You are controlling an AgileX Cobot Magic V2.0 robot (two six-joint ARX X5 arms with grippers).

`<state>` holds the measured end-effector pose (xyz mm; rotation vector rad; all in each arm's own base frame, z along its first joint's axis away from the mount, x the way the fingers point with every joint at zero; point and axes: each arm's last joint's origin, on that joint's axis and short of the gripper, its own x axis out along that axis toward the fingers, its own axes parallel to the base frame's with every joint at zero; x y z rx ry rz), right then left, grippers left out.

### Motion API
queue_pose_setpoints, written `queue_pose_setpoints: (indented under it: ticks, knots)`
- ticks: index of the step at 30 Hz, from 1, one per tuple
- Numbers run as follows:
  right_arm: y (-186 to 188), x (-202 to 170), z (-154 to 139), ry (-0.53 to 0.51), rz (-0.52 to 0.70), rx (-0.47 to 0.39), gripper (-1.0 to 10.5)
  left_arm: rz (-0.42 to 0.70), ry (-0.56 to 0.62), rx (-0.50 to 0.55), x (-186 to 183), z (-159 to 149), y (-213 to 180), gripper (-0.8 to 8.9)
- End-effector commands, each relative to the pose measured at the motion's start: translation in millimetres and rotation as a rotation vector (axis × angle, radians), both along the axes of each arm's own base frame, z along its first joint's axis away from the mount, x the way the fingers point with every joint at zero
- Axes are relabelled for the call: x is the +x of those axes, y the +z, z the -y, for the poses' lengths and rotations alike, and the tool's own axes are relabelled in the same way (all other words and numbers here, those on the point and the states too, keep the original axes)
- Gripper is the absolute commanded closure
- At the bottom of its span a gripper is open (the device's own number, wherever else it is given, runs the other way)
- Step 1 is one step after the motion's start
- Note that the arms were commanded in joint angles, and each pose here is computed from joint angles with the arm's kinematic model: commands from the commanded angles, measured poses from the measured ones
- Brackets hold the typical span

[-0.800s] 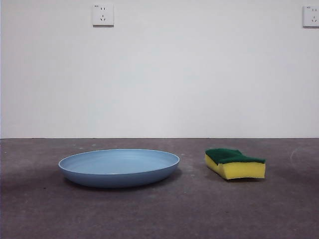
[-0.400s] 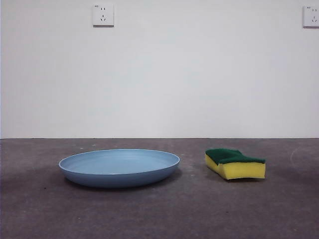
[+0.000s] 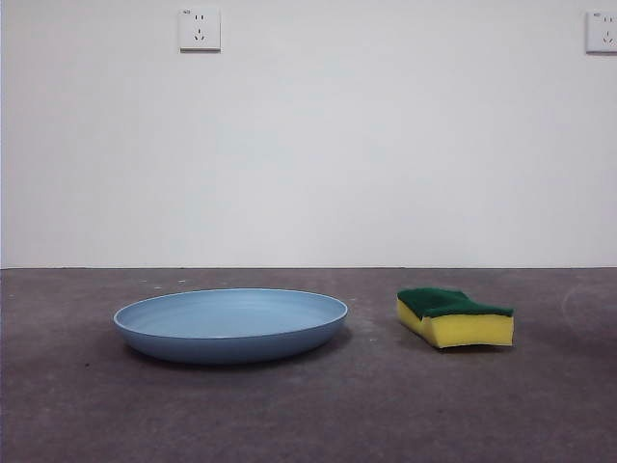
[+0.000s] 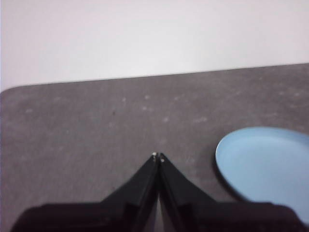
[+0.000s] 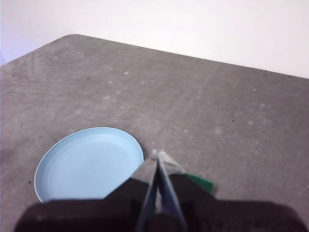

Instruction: Pick up the plate,pick up the cloth,clean the plate with the cloth

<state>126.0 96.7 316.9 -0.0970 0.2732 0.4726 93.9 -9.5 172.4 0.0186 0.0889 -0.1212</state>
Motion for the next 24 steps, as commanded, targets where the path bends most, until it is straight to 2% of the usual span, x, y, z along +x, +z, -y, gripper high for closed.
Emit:
queue_pose_setpoints:
  ticks: [1,9,24]
  knots:
    - [-2,0,0,-0.001,0.001,-0.005,9.5,-0.007,0.010,0.004,1,-1,-11,8.15]
    - [-2,0,0,-0.001,0.001,-0.005,9.5,-0.091,0.023,-0.007,2,-2,-25,8.15]
    - [-2,0,0,-0.001,0.001,-0.005,9.5,-0.092,0.023,-0.007,2,-2,-25,8.15]
